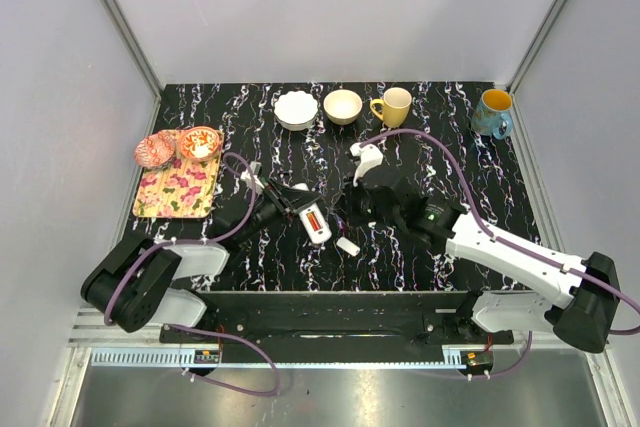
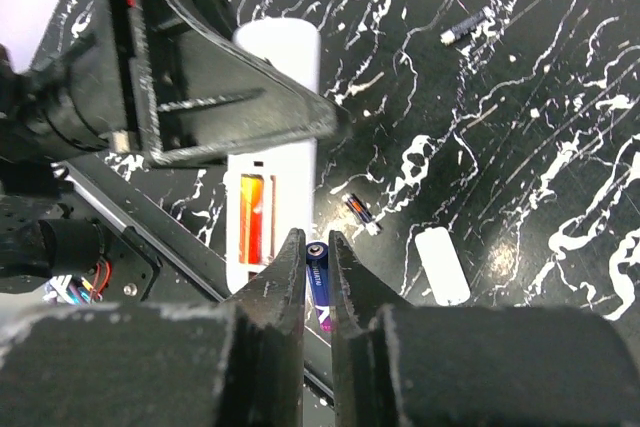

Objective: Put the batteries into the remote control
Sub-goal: Load the battery into the remote control.

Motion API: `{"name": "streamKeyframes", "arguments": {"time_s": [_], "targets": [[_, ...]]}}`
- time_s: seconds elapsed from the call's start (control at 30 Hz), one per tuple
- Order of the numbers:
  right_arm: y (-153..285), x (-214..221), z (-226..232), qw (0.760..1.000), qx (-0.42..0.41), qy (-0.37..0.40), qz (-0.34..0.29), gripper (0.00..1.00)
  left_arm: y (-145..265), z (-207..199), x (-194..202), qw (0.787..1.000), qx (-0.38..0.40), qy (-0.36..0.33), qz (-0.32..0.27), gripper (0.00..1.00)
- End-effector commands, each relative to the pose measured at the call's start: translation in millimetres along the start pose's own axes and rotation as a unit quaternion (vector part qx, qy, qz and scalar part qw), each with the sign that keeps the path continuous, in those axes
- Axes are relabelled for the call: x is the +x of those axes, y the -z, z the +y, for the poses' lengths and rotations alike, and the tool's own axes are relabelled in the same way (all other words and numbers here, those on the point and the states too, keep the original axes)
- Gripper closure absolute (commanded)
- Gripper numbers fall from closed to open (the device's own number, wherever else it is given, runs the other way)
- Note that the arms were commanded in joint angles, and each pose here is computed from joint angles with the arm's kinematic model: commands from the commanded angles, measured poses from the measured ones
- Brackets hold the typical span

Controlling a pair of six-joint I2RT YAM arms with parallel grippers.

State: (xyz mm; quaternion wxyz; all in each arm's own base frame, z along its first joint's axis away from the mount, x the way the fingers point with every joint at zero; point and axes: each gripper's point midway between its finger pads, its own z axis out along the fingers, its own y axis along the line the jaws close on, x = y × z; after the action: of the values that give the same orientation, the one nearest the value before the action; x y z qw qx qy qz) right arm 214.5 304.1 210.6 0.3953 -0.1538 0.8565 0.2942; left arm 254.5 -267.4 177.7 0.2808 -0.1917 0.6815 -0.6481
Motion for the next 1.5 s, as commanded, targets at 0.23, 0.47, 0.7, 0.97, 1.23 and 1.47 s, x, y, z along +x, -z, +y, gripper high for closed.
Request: {"name": "streamKeyframes", "arguments": {"time_s": [0.23, 0.47, 0.7, 0.97, 1.23, 1.47], "targets": [[7.0, -59.9, 36.6, 0.994, -0.036, 0.029, -0.099, 1.0, -14.0, -59.9, 6.2, 0.995, 0.099, -0.023, 0.018, 1.0], [2.1, -61.7, 45.4, 0.992, -0.038, 0.04, -0.11, 1.0, -15.1, -56.2, 8.8, 0.996, 0.085, -0.025, 0.021, 1.0], [-9.1, -49.3, 42.3, 0.993, -0.027, 0.046, -0.103, 1.0, -15.8, -62.3, 9.1, 0.995, 0.092, -0.02, 0.022, 1.0], [-13.9, -42.0, 33.2, 0.993, -0.009, 0.051, -0.106, 1.0, -15.0, -69.0, 9.4, 0.994, 0.104, -0.013, 0.023, 1.0], [-15.4, -27.4, 28.9, 0.995, -0.007, 0.05, -0.089, 1.0, -14.9, -74.4, 7.0, 0.994, 0.11, -0.013, 0.017, 1.0], [-12.7, -23.4, 31.8, 0.995, -0.013, 0.04, -0.093, 1.0, -18.1, -74.3, 6.0, 0.994, 0.11, -0.013, 0.015, 1.0]]}}
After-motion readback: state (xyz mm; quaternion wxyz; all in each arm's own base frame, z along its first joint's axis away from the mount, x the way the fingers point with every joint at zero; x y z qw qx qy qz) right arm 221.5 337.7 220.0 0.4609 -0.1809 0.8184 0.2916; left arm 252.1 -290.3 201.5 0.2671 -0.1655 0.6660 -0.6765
